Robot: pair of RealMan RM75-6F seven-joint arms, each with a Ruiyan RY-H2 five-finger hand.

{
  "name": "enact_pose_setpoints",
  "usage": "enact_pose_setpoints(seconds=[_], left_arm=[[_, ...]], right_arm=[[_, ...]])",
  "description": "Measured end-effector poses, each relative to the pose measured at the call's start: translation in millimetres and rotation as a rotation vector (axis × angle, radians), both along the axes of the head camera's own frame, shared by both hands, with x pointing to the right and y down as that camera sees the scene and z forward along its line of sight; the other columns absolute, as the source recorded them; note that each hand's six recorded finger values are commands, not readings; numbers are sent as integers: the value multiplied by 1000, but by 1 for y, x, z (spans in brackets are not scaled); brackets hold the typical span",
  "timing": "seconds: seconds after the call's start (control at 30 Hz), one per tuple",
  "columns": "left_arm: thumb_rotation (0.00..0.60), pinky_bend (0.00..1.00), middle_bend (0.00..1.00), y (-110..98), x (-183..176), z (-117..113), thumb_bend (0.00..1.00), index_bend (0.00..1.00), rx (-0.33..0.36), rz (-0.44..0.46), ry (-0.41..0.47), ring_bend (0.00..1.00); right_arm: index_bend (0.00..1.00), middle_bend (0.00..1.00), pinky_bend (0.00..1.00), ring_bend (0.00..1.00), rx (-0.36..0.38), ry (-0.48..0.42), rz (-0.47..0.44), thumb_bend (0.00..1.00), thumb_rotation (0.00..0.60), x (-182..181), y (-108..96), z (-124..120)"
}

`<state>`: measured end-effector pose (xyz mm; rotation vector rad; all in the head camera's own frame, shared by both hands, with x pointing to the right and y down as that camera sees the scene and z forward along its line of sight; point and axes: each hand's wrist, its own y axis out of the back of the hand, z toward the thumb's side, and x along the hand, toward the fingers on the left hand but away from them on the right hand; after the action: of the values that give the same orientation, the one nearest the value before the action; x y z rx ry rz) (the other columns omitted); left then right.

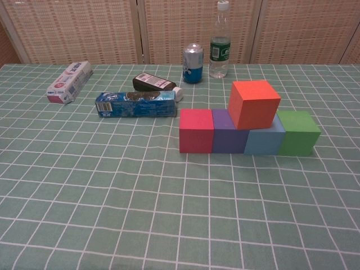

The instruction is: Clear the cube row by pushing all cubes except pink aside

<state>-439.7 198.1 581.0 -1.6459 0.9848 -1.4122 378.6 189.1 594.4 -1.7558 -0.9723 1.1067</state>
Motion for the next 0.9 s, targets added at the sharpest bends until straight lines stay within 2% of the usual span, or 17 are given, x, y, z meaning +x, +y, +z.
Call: enact_pose_setpoints(seconds=[0.2, 0.37, 0.47, 0.63, 0.9], left_arm=[[600, 409, 0, 0, 0, 0, 428, 40, -3, 2, 5, 43], [600, 409, 0, 1, 0, 0, 427, 40, -5, 5, 5, 43], [600, 408, 0, 1, 0, 0, 428, 40, -8, 5, 9, 42], [600, 408, 0, 1, 0, 0, 427, 40, -9, 6, 9, 43], [600, 408, 0, 0, 0, 1, 428, 40, -11, 4, 9, 43]], right_arm=[[49, 48, 149, 0, -46, -39, -95, 116, 600, -50, -26, 31], [56, 48, 34, 0, -24, -48, -136, 116, 600, -83, -43, 48], [64, 48, 0, 0, -14, -54, -135, 116, 600, -94, -52, 54], [83, 48, 0, 0, -16, -58, -121, 115, 600, -102, -62, 62], [105, 43, 0, 0, -70, -84, -110, 115, 600, -123, -84, 87]])
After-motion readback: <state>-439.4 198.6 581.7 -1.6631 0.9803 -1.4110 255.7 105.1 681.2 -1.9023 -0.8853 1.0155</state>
